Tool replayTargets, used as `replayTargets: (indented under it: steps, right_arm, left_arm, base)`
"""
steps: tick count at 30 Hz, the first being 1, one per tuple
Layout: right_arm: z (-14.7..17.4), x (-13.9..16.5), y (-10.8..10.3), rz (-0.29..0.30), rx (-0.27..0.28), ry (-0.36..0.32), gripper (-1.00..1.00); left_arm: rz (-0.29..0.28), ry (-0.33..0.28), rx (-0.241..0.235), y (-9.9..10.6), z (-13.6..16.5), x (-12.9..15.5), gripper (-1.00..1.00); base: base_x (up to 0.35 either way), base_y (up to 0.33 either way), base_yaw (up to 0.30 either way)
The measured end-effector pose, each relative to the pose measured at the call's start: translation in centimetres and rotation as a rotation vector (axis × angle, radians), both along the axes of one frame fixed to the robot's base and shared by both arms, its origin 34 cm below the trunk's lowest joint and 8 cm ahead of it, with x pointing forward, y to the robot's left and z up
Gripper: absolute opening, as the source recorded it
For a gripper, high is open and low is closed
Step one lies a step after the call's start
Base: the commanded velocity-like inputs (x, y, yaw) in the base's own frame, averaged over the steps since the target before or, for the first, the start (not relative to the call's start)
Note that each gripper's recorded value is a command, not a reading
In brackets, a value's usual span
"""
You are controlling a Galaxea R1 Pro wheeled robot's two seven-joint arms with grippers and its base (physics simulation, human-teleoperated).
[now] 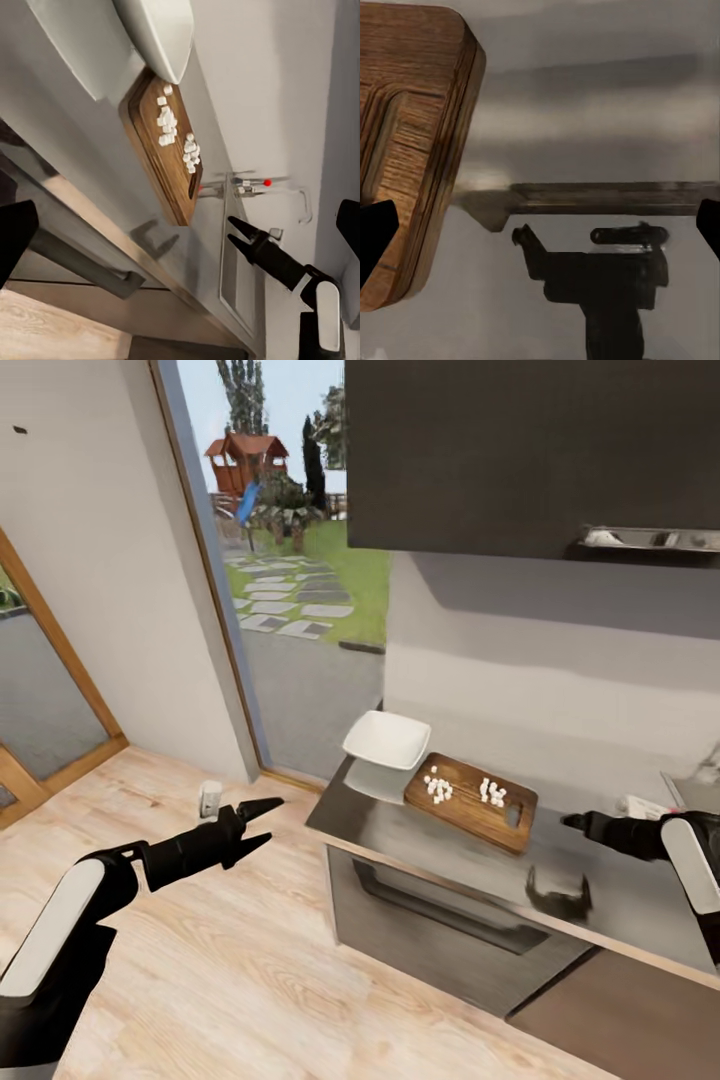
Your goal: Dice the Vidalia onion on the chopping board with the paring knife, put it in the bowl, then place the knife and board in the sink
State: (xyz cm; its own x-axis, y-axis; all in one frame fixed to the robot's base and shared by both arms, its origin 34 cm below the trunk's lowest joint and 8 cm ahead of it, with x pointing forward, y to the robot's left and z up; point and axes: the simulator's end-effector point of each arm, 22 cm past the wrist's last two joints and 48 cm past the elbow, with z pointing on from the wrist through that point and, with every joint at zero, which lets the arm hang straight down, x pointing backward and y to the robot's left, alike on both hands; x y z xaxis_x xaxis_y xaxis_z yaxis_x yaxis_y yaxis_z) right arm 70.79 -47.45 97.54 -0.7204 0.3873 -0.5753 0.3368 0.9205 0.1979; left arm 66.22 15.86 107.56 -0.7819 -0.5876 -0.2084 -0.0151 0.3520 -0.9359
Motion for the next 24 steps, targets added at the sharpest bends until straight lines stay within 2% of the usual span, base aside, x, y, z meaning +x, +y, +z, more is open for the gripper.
replayTargets:
  steps: [9,14,16,20,24]
  right_arm:
    - [-1.2,-0.1,-2.6,-0.075,-0.022,0.073,1.0]
    - [-0.7,-0.3,-5.5,-0.115,-0.042,0.096,1.0]
    - [-0.5,-0.6,-6.2,-0.121,-0.05,0.105,1.0]
    - [-0.4,-0.8,-6.9,-0.125,-0.064,0.112,1.0]
    - [-0.3,-0.3,-6.2,-0.116,-0.06,0.111,1.0]
  left_arm:
    - [0.016,0.042,0.026,1.2,-2.0,-0.8,1.0]
    - [0.021,0.07,0.036,1.6,-3.2,-1.4,1.0]
    - [0.025,0.084,0.059,2.1,-4.1,-1.8,1.0]
    - [0.031,0.099,0.106,2.7,-5.4,-2.2,1.0]
    - [0.013,0.049,0.087,2.3,-3.2,-1.6,1.0]
  base:
    - [0.235,0.265,0.0]
    - [0.275,0.193,0.0]
    - [0.316,0.074,0.0]
    - [0.227,0.041,0.0]
    - [0.0,0.0,0.0]
